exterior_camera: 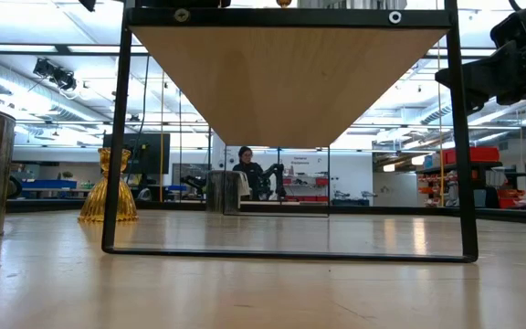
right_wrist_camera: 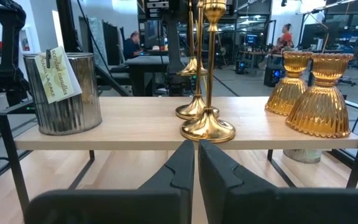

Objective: Pick & Place candle stick holders
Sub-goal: Move the candle holder to the middle of the shelf aligned with the other candle holder

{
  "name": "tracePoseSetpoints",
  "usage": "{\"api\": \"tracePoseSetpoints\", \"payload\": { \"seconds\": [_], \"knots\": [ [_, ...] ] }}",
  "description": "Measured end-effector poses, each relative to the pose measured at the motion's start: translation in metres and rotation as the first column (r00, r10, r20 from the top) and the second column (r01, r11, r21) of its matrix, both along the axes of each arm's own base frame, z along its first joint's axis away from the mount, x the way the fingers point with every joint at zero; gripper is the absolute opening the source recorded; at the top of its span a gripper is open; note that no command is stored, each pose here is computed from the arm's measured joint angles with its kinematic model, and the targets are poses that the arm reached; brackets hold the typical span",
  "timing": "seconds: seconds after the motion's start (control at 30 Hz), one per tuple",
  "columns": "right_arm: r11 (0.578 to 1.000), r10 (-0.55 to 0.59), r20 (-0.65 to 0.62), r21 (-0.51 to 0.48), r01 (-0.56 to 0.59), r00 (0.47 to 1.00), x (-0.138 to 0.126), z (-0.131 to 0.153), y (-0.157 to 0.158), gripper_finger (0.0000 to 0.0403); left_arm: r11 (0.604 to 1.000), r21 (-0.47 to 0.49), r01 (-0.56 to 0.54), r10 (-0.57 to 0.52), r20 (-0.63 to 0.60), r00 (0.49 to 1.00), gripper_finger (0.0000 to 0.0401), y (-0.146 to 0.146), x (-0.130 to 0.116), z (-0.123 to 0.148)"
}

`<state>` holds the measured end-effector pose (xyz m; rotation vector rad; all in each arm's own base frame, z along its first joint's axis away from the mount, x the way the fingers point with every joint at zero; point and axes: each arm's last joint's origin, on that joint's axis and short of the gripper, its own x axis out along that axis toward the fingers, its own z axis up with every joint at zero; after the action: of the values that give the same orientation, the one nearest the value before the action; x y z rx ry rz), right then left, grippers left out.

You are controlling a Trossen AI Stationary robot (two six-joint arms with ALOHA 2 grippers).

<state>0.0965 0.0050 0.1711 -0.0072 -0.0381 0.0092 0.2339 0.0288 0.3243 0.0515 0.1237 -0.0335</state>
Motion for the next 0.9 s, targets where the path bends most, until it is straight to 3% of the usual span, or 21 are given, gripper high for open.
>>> {"api": "tracePoseSetpoints", "payload": {
  "seconds": [0.3,0.9],
  "knots": [
    [1.000,-0.001,0.000,0.000,0.001,1.000,0.000,0.000,0.000,0.0027,0.998,-0.009,0.054,-0.054,-0.040,0.998,0.0053,-0.004,0.010,-0.009],
    [1.000,-0.001,0.000,0.000,0.001,1.000,0.000,0.000,0.000,0.0027,0.999,-0.016,0.046,-0.047,-0.098,0.994,0.0053,-0.003,0.025,-0.025]
  ]
}}
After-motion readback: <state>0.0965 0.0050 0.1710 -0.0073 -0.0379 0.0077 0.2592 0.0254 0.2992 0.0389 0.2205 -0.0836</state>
